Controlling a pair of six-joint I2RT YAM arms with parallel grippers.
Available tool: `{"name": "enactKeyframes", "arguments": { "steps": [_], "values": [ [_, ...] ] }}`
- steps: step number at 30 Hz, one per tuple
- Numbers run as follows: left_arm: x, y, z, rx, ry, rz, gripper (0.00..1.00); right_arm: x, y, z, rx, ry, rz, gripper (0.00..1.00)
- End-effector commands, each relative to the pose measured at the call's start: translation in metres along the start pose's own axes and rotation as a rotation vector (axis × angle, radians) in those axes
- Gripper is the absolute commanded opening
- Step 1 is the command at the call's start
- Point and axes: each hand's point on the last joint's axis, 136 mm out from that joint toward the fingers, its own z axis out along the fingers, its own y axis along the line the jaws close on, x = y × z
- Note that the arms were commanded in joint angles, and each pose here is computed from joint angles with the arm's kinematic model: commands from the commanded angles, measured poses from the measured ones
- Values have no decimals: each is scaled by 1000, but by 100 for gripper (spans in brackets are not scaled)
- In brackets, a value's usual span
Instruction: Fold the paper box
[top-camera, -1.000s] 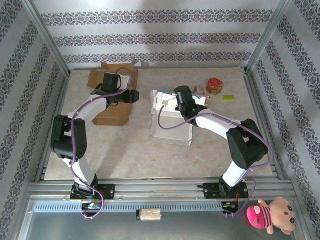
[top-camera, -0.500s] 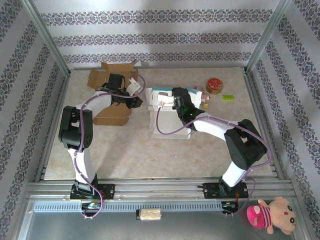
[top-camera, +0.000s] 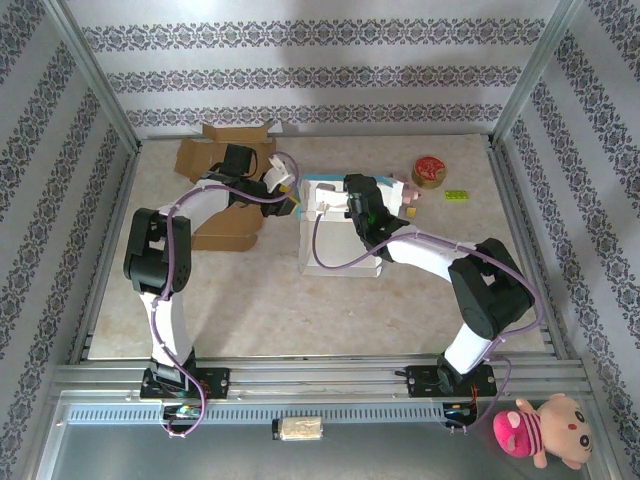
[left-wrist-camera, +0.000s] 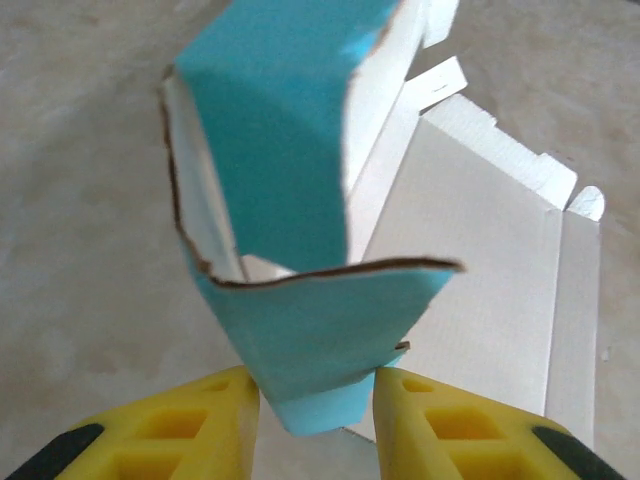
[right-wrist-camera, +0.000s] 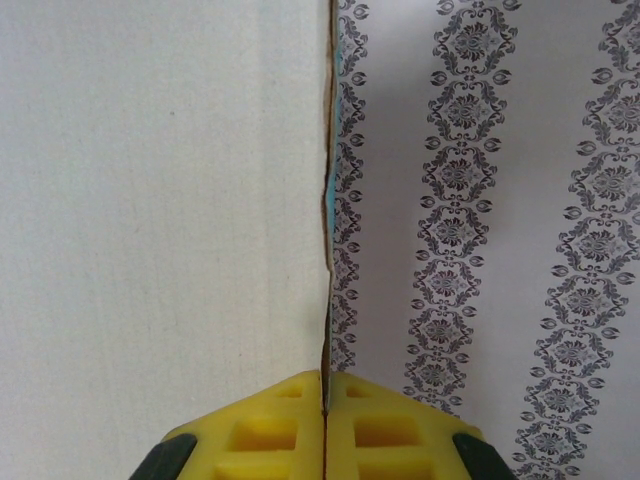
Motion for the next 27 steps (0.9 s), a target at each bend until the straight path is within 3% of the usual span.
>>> {"name": "enactKeyframes", "arguments": {
  "steps": [1,8,17,27],
  "values": [
    [-15,-16,7,89,-51,45,34,-13,0,1,10,-37,32,8],
    [-12,-16,16,85,-38,37,34,-14,1,3,8,-37,36,8],
    [-9,12,23,-67,-47,37,40,-14,8,2,-5,-39,45,8],
    [-2,17,28,-60,-20,68,36,-13,42,8,-16,-52,-20,8]
  ]
}}
